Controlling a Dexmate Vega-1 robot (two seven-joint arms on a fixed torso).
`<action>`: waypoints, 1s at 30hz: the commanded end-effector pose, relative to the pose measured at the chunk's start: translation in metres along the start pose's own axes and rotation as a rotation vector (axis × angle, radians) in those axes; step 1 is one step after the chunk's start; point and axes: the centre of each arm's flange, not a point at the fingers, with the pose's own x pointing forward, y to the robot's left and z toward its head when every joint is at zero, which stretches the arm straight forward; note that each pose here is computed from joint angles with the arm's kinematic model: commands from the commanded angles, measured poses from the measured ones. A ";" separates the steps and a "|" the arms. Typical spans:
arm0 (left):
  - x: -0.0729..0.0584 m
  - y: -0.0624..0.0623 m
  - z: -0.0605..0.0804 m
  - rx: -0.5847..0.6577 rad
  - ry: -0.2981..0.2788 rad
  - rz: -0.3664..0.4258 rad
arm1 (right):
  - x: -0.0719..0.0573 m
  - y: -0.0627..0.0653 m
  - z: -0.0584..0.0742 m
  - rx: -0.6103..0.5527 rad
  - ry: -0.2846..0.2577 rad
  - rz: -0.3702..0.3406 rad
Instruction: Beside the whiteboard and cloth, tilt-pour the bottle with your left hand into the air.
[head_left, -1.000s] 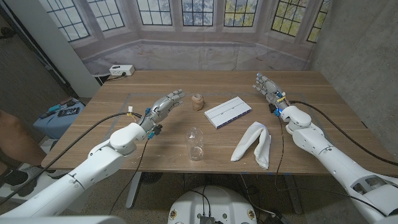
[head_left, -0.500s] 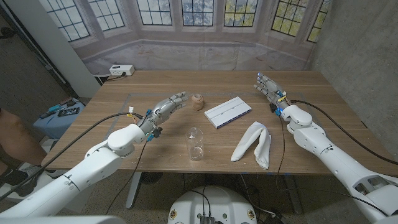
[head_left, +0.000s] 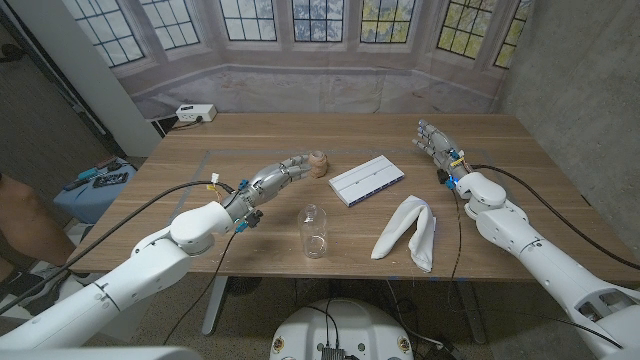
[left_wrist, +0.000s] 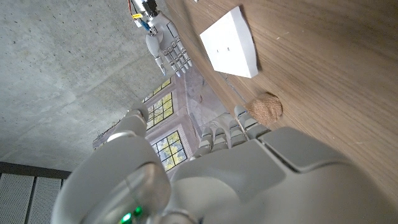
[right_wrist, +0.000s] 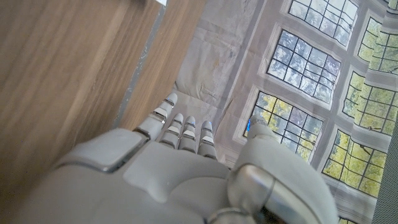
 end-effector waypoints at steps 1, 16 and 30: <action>-0.008 -0.006 0.004 0.036 -0.002 -0.046 | -0.009 -0.001 -0.005 0.000 0.010 -0.017; -0.008 -0.006 0.010 0.091 -0.010 -0.121 | -0.012 -0.006 0.002 0.013 0.018 -0.025; -0.019 -0.009 0.012 0.107 -0.013 -0.173 | -0.007 -0.001 0.006 -0.009 0.036 -0.016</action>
